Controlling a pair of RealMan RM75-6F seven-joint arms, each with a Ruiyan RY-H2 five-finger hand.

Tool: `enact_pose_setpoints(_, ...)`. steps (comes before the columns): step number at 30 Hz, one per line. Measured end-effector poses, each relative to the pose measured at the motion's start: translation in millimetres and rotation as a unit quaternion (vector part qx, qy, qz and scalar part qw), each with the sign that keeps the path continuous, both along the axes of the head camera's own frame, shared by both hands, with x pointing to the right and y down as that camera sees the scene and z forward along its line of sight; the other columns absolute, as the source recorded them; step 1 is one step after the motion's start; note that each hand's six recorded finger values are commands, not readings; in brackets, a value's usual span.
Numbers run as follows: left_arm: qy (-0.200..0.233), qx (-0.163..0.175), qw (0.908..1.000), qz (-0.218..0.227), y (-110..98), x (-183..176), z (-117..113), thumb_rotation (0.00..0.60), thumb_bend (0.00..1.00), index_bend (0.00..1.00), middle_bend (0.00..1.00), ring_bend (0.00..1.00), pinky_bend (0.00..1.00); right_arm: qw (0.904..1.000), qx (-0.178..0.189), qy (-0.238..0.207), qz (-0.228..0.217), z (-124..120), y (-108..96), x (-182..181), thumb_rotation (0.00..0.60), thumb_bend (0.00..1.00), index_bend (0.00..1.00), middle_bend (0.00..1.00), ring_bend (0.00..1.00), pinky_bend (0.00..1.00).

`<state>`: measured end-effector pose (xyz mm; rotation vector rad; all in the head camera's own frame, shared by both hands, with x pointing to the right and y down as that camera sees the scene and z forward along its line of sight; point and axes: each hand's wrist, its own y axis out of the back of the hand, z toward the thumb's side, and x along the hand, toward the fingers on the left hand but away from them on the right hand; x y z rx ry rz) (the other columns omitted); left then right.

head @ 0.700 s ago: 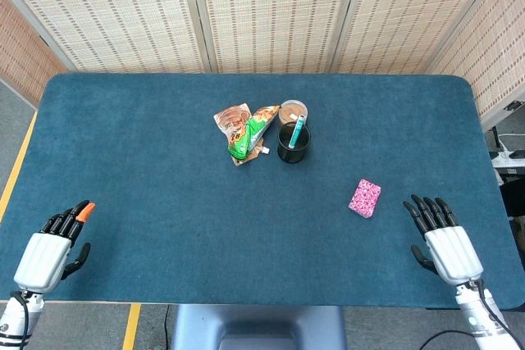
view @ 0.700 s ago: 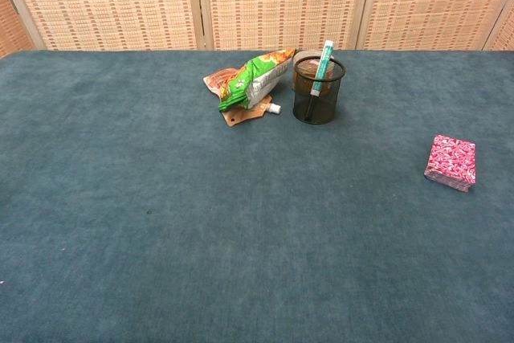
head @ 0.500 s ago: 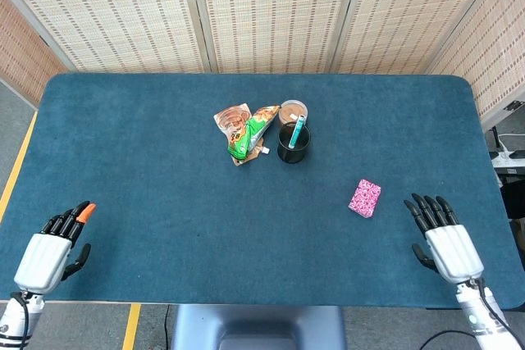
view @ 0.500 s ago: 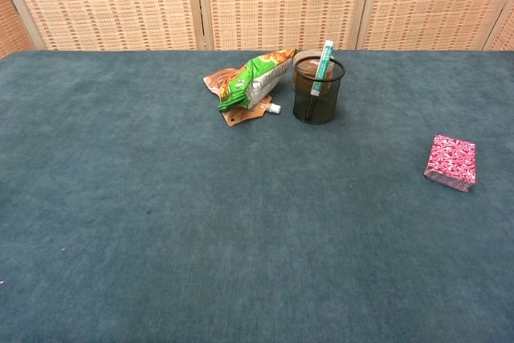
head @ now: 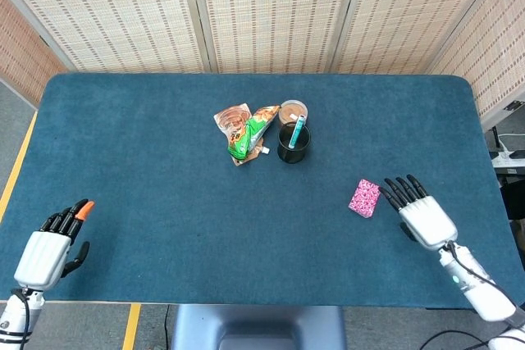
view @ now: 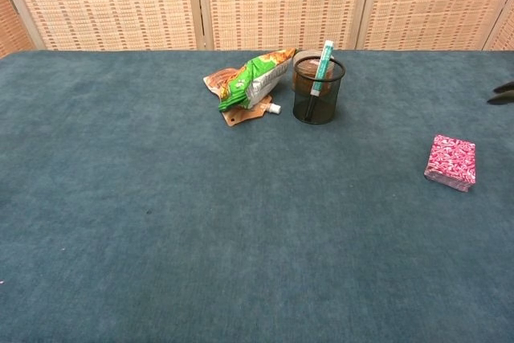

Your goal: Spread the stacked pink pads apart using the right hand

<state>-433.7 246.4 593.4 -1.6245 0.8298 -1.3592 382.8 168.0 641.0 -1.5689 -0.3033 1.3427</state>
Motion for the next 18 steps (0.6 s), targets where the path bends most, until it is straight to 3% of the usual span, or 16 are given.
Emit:
enact_pose_setpoints(4, -0.004, -0.002, 1.0, 0.001, 1, 2, 2, 0.6, 0.47, 0.0, 0.06, 0.17, 0.28, 0.9977, -0.007, 0.03, -0.061, 15, -15, -9, 0.6, 0.3, 0.03, 0.01, 0.0, 0.0)
enact_pose_setpoints(10, 0.001, -0.006, 1.0, 0.002, 2, 4, 4, 0.6, 0.47, 0.0, 0.07, 0.18, 0.29, 0.9902, -0.014, 0.077, -0.115, 39, -26, -14, 0.6, 0.3, 0.04, 0.02, 0.0, 0.0)
enact_pose_setpoints(18, -0.003, -0.006, 1.0, 0.0, 2, 3, 4, 0.6, 0.47, 0.0, 0.07, 0.18, 0.29, 0.9831, -0.021, 0.098, -0.153, 60, -34, -26, 0.6, 0.3, 0.05, 0.02, 0.0, 0.0)
